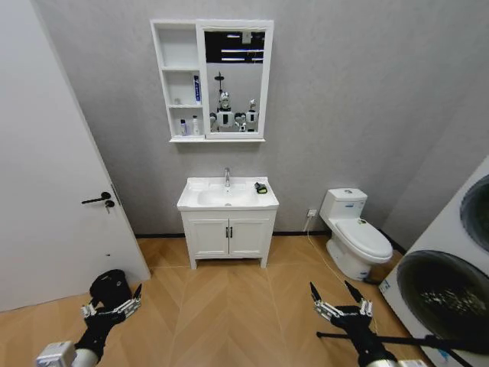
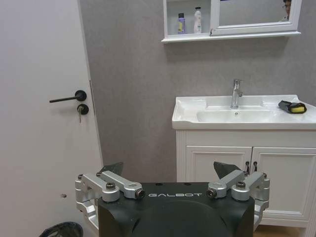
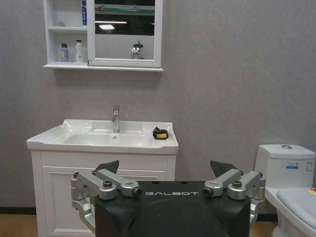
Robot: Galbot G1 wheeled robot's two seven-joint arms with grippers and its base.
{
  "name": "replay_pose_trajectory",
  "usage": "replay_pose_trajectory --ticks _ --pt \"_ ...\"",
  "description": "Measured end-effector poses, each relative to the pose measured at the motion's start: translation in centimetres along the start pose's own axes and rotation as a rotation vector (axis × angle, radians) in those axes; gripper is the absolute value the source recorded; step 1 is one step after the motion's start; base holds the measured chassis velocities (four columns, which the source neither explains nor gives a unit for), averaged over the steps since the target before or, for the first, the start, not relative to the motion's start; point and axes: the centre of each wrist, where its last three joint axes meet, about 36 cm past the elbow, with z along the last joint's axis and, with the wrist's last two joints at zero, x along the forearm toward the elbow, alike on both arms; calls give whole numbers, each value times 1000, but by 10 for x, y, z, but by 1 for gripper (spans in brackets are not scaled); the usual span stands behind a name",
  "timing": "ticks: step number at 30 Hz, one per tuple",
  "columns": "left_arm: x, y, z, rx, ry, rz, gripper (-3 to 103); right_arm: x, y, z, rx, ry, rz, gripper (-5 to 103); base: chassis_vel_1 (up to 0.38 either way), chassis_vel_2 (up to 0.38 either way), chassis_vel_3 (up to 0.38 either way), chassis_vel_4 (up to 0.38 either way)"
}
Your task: Move facial cleanser and shampoo from washbasin to cabinet, then wipe washbasin with towel.
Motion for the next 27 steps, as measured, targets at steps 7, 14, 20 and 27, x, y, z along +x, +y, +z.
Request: replay_pose_trajectory --ticks 7,14,20,27 --pt "0 0 0 0 0 0 100 0 0 0 0 0 0 100 0 0 0 0" --pt "0 0 0 0 0 0 100 0 0 0 0 0 0 100 0 0 0 0" --pt "0 0 0 0 0 0 100 0 0 0 0 0 0 100 0 0 0 0" --pt "0 0 0 0 0 0 100 0 0 0 0 0 0 100 0 0 0 0"
